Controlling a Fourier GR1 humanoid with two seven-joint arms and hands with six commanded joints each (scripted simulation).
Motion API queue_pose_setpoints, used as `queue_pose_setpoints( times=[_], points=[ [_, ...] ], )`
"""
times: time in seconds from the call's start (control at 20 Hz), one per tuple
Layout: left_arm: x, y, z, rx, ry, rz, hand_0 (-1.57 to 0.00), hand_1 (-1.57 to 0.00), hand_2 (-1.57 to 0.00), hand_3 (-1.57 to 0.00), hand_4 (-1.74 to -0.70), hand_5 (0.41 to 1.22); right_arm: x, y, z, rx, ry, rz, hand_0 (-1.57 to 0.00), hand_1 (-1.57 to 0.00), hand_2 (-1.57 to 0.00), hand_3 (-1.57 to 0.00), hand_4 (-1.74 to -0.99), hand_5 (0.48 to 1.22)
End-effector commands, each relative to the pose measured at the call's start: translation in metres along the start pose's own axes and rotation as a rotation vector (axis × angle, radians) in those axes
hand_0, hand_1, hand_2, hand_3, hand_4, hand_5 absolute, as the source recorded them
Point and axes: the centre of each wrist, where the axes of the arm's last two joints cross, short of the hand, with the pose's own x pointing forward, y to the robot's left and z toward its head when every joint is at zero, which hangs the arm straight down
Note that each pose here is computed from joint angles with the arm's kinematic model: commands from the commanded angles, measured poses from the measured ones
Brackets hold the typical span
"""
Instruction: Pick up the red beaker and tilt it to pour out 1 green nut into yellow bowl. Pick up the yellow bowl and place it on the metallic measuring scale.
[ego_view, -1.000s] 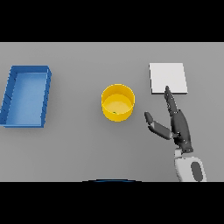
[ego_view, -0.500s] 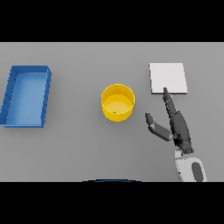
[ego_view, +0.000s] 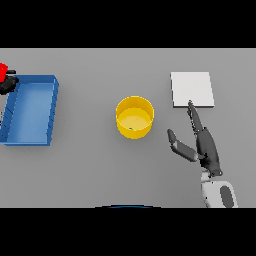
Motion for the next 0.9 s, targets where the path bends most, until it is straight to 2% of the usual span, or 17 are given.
queue_pose_setpoints(
  times=[0.0, 0.05, 0.1, 0.15, 0.25, 0.3, 0.4, 0.6, 0.8, 0.85],
  points=[
    [0.0, -0.003, 0.003, -0.006, 0.012, 0.009, -1.57, -1.57, -1.57, -1.57, -1.74, 0.925, 0.001, 0.001, -0.001, 0.003, 0.002, 0.0, 0.0, 0.0, 0.0, 0.0, -1.157, 0.671],
    [-0.001, -0.001, 0.005, -0.011, 0.033, 0.015, -1.57, -1.57, -1.57, -1.57, -1.66, 0.868, 0.001, -0.003, -0.002, 0.0, 0.008, -0.006, 0.0, 0.0, 0.0, 0.0, -1.155, 0.669],
    [-0.001, 0.0, 0.008, -0.028, 0.031, 0.007, -1.57, -1.57, -1.53, -1.53, -1.52, 0.818, 0.0, 0.001, 0.001, 0.009, -0.001, -0.013, 0.0, 0.0, 0.0, 0.0, -1.155, 0.67],
    [-0.001, 0.004, 0.013, -0.074, -0.016, -0.015, -1.47, -1.34, -1.28, -1.32, -1.37, 0.774, 0.0, 0.001, 0.001, 0.006, -0.001, -0.014, 0.0, 0.0, 0.0, 0.0, -1.153, 0.67],
    [0.001, 0.008, 0.019, -0.17, -0.05, 0.006, -0.94, -0.86, -0.82, -0.84, -1.13, 0.705, 0.001, -0.002, -0.002, -0.003, 0.006, -0.003, 0.0, 0.0, 0.0, 0.0, -1.149, 0.67],
    [-0.002, 0.011, 0.02, -0.215, -0.046, 0.026, -0.75, -0.69, -0.65, -0.67, -1.05, 0.683, -0.002, -0.001, 0.001, 0.003, 0.004, -0.006, 0.0, 0.0, 0.0, 0.0, -1.15, 0.671],
    [-0.002, 0.015, 0.02, -0.24, -0.026, -0.057, -0.48, -0.44, -0.42, -0.43, -0.92, 0.651, -0.001, 0.001, 0.0, 0.0, 0.005, -0.015, 0.0, 0.0, 0.0, 0.0, -1.155, 0.67],
    [-0.002, 0.008, 0.015, -0.225, 0.02, -0.16, -0.2, -0.18, -0.17, -0.18, -0.81, 0.627, 0.0, 0.0, -0.002, -0.006, 0.005, 0.022, 0.0, 0.0, 0.0, 0.0, -1.157, 0.665],
    [-0.004, 0.003, 0.017, -0.205, -0.057, -0.148, -0.08, -0.07, -0.07, -0.07, -0.78, 0.631, 0.001, 0.004, -0.001, -0.006, 0.012, 0.042, 0.0, 0.0, 0.0, 0.0, -1.144, 0.644],
    [-0.001, 0.004, 0.017, -0.199, -0.068, -0.126, -0.06, -0.06, -0.06, -0.06, -0.78, 0.633, 0.006, 0.006, -0.007, -0.006, 0.049, 0.088, 0.0, 0.0, 0.0, 0.0, -1.131, 0.631]
  ],
)
